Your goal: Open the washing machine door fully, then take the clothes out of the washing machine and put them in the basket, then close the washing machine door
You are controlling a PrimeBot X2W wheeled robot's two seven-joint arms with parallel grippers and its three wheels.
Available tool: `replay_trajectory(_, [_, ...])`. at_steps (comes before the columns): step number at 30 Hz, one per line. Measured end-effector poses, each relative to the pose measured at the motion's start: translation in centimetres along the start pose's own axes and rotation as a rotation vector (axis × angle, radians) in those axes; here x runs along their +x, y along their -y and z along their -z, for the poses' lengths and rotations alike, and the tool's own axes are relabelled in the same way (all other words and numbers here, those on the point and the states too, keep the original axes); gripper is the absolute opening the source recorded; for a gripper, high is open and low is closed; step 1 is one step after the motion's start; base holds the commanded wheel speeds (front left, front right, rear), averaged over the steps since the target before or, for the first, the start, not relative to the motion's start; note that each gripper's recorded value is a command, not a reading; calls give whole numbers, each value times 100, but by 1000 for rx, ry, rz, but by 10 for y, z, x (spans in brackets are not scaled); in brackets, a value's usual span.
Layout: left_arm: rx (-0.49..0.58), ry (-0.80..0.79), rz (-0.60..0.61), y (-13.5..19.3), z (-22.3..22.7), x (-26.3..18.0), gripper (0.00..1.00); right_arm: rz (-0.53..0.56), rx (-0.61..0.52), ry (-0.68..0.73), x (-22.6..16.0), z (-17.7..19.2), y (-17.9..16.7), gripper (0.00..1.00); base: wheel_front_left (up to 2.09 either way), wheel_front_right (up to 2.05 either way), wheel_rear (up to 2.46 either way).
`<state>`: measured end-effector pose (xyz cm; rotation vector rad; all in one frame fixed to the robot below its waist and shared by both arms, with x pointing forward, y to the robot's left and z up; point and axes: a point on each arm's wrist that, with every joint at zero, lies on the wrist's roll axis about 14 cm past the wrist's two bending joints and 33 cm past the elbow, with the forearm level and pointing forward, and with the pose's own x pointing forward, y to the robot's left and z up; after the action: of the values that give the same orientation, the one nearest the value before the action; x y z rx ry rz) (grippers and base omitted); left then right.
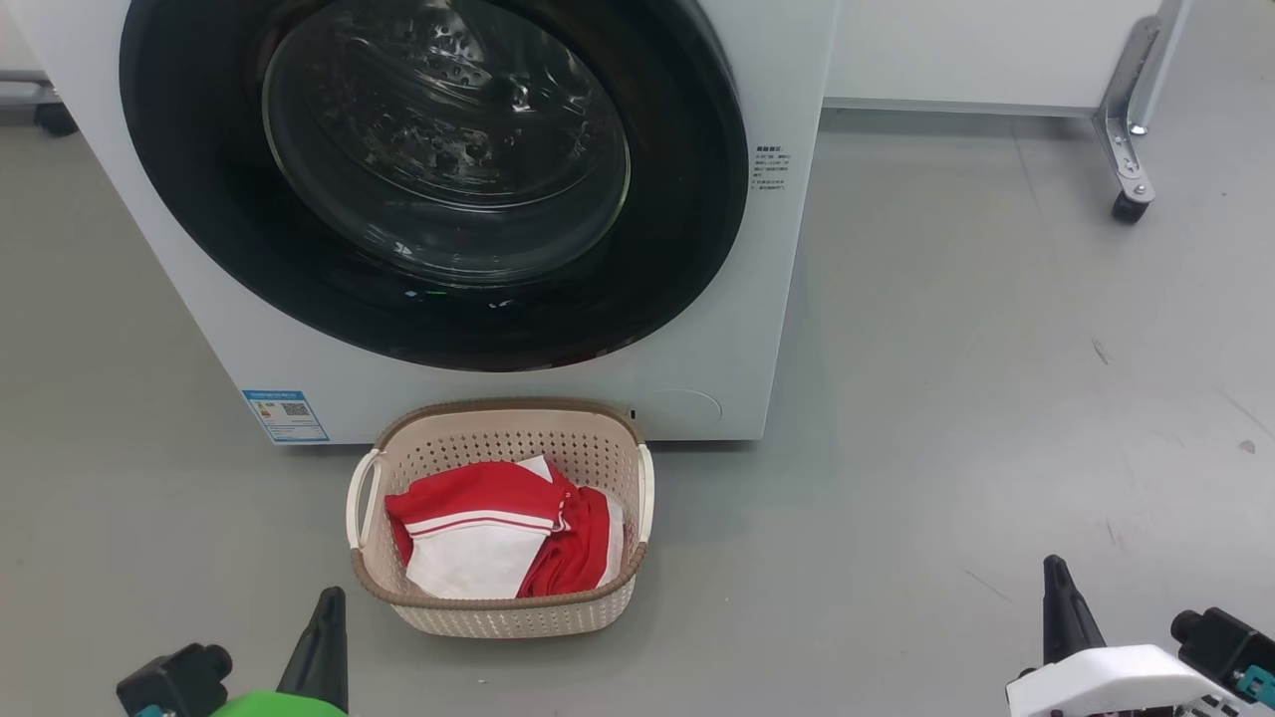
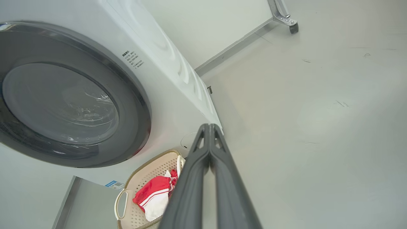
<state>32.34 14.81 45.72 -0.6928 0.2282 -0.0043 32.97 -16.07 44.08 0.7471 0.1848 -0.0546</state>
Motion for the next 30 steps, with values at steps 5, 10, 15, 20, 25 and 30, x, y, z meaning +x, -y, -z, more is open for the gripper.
replay_trajectory(5, [-66,-7,-4,-2,0,2,0,6,62,7,4,-5,1,0,0,0,0])
replay_trajectory(10, [-129,0,-1,-3,-5,6,0,12,126,10,7,-9,2,0,0,0,0])
replay_trajectory(15, [-182,1,-2,-5,-7,8,0,12,175,10,8,-11,3,0,0,0,0])
replay_trajectory(20, [-247,-3,-4,-7,-7,10,0,15,239,18,11,-15,4,0,0,0,0])
replay_trajectory(25, [-311,4,0,-7,-12,14,0,19,303,17,13,-18,6,0,0,0,0])
replay_trajectory(30, [-376,5,3,-8,-14,17,0,14,365,23,16,-22,6,0,0,0,0])
